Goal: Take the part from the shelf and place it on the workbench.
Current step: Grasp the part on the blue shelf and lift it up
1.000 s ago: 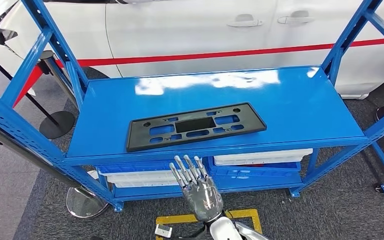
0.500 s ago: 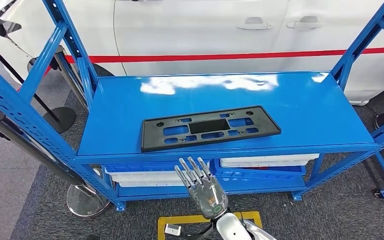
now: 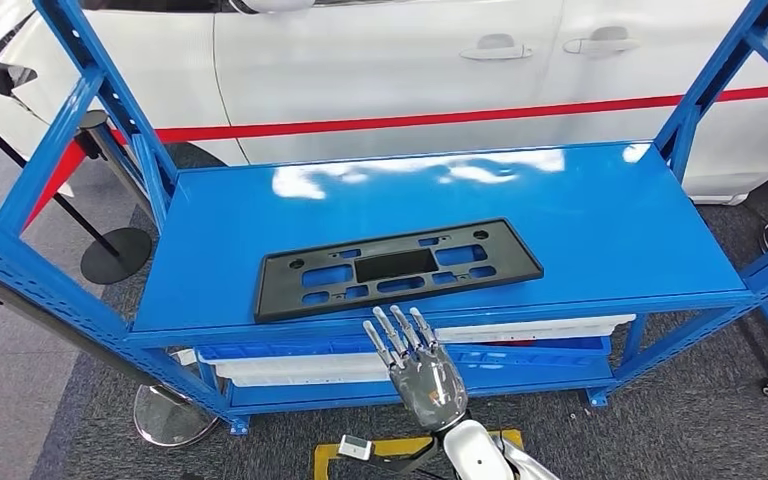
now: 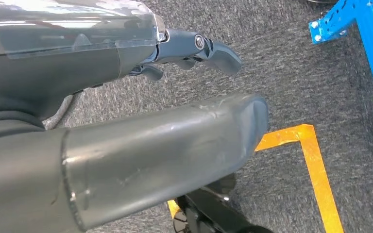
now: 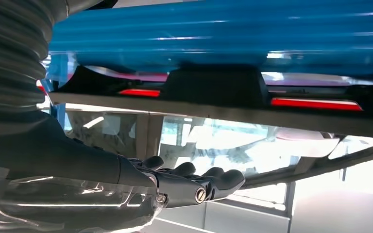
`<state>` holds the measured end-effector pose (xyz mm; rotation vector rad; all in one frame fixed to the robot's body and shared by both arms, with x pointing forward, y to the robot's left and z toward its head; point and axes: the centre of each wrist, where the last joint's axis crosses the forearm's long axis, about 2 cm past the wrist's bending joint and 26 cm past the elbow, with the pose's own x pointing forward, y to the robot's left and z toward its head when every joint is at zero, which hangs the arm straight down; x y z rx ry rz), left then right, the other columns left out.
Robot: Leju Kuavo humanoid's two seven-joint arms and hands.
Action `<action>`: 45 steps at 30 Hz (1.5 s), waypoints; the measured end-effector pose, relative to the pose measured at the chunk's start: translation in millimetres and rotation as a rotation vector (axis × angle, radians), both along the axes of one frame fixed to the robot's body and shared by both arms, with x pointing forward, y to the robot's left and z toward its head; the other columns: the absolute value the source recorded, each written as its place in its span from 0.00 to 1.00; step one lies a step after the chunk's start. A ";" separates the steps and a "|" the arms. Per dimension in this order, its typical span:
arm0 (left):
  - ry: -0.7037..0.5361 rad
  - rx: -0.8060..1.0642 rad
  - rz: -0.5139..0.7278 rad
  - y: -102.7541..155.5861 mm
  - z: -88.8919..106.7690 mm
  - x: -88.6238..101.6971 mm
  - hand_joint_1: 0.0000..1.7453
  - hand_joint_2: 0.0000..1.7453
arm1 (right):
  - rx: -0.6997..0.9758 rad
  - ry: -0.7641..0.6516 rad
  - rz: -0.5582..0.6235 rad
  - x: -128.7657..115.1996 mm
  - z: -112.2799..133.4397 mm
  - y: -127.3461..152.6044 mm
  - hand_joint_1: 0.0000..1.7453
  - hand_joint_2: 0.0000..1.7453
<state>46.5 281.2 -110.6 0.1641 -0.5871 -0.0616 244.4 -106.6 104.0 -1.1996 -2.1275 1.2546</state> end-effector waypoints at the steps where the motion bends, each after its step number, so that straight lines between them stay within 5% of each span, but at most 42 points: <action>1: 0.001 0.001 0.000 0.4 -0.1 -0.4 0.00 0.00 | 0.001 0.003 -0.002 -0.4 -0.5 -0.3 0.00 1.00; 20: 0.010 0.002 -0.004 2.1 -0.2 -1.4 0.00 0.00 | 0.012 0.017 -0.010 -1.2 -2.1 -6.9 0.00 1.00; 31: 0.000 -0.004 -0.021 1.9 -0.4 -2.8 0.00 0.00 | 0.107 0.050 0.151 -3.8 7.9 5.2 0.00 1.00; 45: 0.006 -0.006 -0.038 0.8 -0.4 -2.4 0.00 0.00 | 0.212 0.067 0.146 3.4 20.9 18.4 0.00 1.00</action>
